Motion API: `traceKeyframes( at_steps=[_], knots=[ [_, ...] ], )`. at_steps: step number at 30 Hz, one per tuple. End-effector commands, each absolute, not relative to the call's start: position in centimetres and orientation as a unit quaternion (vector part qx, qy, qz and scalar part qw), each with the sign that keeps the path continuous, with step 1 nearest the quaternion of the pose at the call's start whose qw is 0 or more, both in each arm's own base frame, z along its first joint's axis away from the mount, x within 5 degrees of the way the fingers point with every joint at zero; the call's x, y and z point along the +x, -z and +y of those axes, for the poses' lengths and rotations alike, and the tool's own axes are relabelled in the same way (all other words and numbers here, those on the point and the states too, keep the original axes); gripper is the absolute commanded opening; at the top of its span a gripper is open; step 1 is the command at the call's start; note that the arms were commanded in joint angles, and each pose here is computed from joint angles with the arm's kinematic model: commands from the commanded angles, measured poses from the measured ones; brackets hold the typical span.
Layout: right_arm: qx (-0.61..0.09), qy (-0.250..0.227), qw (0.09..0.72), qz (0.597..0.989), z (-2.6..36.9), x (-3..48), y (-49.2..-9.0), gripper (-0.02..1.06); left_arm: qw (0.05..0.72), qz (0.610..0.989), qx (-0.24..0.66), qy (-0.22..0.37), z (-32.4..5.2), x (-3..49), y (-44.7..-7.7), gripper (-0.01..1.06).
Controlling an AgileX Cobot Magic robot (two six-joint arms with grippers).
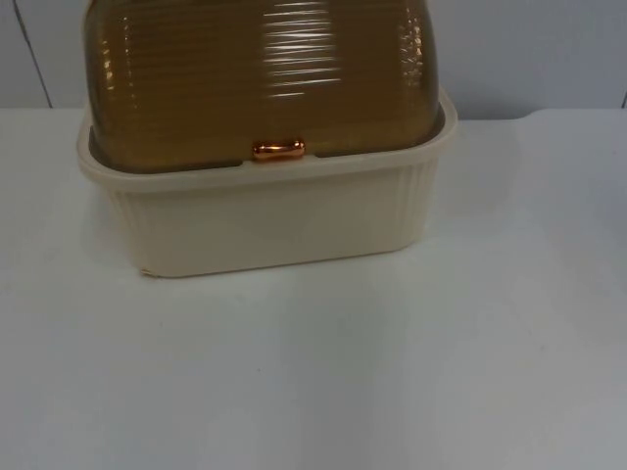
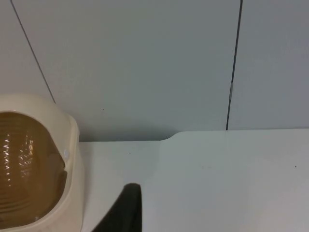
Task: Open the box lid with the left hand, place the block into the box with the right hand, then close the box lid with the left hand.
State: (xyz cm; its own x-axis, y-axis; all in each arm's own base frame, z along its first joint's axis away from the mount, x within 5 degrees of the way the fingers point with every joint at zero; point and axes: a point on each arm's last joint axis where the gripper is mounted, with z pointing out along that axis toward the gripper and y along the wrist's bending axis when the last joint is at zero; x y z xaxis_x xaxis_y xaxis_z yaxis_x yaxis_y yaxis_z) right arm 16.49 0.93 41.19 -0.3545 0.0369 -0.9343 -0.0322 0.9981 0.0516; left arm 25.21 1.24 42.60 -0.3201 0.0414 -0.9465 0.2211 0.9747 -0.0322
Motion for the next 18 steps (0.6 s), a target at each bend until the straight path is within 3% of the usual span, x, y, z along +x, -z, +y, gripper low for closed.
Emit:
traceKeyframes(
  at_steps=[1, 3, 4, 18],
  knots=[
    [0.0, -0.032, 0.576, 0.817, 0.97, 16.35, -41.46, 1.03, 0.576, 0.808, 0.081, 0.092, 0.92, 25.05, -42.56, 0.43],
    [0.0, -0.032, 0.574, 0.818, 0.97, 16.33, -41.42, 1.03, 0.584, 0.803, 0.067, 0.095, 1.02, 25.14, -42.74, 0.89],
    [0.0, -0.032, 0.572, 0.82, 0.97, 16.32, -41.38, 1.03, 0.585, 0.802, 0.052, 0.105, 1.04, 25.17, -42.81, 1.05],
    [0.0, -0.03, 0.578, 0.815, 0.95, 16.37, -41.51, 1.03, 0.584, 0.8, 0.02, 0.138, 0.85, 24.82, -43.1, 1.05]
  ],
)
